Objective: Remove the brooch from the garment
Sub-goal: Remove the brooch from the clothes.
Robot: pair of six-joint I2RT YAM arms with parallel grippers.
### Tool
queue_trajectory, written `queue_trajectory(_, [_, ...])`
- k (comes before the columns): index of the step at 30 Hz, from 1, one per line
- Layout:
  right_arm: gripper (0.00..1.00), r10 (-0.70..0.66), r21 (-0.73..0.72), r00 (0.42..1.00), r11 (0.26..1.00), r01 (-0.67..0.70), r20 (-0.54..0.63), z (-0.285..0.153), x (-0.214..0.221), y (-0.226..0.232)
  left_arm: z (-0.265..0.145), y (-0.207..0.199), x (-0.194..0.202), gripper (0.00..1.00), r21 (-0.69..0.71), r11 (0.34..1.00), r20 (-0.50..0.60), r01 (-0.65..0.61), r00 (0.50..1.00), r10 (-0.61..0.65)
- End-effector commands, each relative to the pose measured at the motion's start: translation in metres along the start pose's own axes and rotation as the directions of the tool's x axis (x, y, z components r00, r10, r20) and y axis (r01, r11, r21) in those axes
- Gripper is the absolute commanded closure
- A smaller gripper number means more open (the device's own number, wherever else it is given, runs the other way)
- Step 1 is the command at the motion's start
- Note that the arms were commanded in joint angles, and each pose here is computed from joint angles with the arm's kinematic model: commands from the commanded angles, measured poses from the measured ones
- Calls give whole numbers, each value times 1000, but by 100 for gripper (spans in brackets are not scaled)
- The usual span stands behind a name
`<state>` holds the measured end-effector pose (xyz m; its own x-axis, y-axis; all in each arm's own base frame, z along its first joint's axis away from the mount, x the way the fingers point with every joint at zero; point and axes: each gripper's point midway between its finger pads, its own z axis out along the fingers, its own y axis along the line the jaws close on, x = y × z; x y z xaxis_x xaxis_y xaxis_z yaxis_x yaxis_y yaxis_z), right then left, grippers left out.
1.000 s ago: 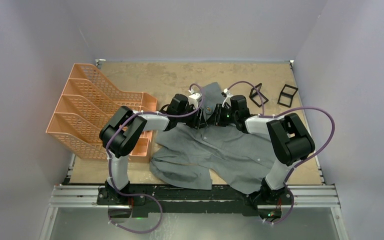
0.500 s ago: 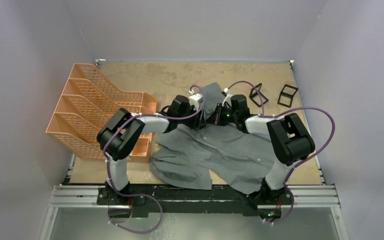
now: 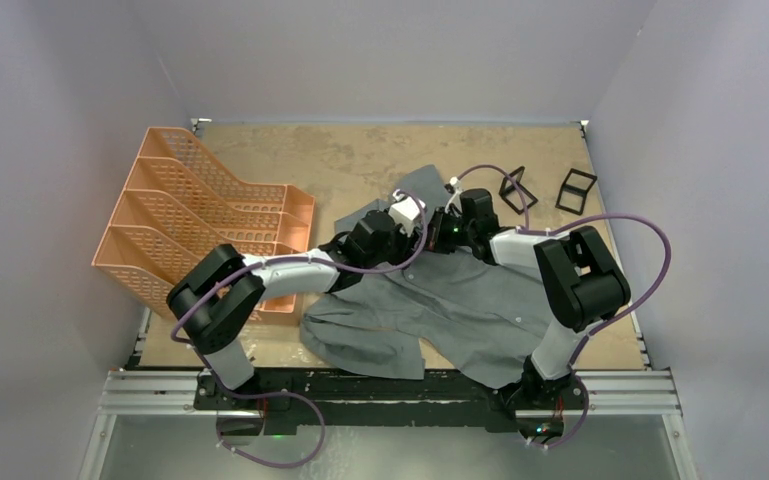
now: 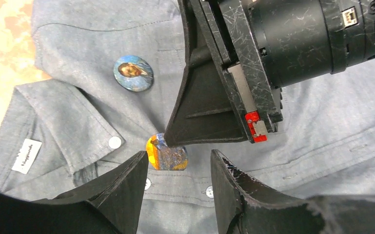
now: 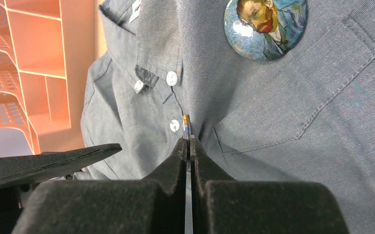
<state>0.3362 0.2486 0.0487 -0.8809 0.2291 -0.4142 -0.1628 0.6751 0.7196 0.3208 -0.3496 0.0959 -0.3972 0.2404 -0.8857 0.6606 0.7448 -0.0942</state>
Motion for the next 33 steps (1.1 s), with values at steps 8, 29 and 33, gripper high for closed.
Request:
queue_trajectory(8, [100, 57, 90, 998, 994, -58, 22, -4, -20, 8, 1, 12, -3, 52, -175, 975, 36, -137, 989, 145])
queue_trajectory(29, [100, 127, 189, 991, 973, -133, 44, -14, -30, 25, 2, 9, 11, 57, -202, 963, 56, -178, 980, 192])
queue_trajectory(33, [100, 138, 187, 989, 971, -147, 60, -18, -31, 28, 7, 5, 14, 58, -183, 967, 52, -178, 980, 190])
